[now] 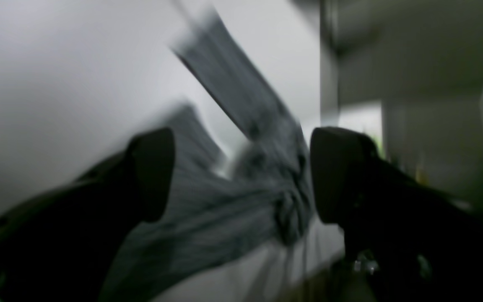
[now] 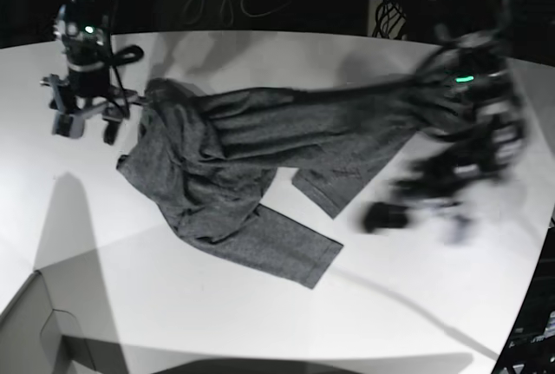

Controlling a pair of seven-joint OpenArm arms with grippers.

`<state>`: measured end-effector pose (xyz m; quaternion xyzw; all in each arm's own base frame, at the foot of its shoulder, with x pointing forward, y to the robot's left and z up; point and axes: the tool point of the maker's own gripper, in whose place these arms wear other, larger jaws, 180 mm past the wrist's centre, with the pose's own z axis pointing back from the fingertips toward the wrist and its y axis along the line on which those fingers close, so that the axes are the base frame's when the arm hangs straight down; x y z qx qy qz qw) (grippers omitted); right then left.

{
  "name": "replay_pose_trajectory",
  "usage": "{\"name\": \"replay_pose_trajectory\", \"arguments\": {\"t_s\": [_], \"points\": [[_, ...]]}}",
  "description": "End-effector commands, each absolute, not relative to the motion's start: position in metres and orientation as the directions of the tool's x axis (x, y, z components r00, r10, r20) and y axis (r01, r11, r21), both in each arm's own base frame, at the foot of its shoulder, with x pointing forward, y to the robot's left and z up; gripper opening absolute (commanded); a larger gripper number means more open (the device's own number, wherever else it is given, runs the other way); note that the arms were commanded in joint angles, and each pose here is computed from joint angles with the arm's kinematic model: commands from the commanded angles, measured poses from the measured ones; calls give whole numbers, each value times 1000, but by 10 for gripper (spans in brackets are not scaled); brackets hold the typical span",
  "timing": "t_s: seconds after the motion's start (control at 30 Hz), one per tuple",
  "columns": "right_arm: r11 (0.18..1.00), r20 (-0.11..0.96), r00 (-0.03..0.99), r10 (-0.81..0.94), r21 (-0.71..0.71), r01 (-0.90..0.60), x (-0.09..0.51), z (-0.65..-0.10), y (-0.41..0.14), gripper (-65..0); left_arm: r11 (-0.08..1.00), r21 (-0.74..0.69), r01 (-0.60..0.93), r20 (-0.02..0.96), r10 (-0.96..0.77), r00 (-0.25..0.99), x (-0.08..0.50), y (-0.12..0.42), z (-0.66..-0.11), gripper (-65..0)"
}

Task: Layout the t-shirt on the table in an organized manner, then fold the t-shirt properly
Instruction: 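Swing the left gripper over the shirt and grasp a fold of fabric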

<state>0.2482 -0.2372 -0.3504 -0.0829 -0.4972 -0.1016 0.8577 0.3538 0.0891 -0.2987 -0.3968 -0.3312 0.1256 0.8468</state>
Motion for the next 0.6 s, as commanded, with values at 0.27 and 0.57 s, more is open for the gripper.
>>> {"name": "replay_pose_trajectory", "arguments": {"t_s": [0.27, 0.57], "points": [[967, 887, 461, -32, -90, 240, 249, -337, -249, -292, 807, -514, 291, 681, 176, 711, 369, -40, -323, -159], [966, 885, 465, -31, -92, 240, 248, -339, -249, -292, 833, -501, 233, 640, 175, 748, 369, -44, -364, -180]]}}
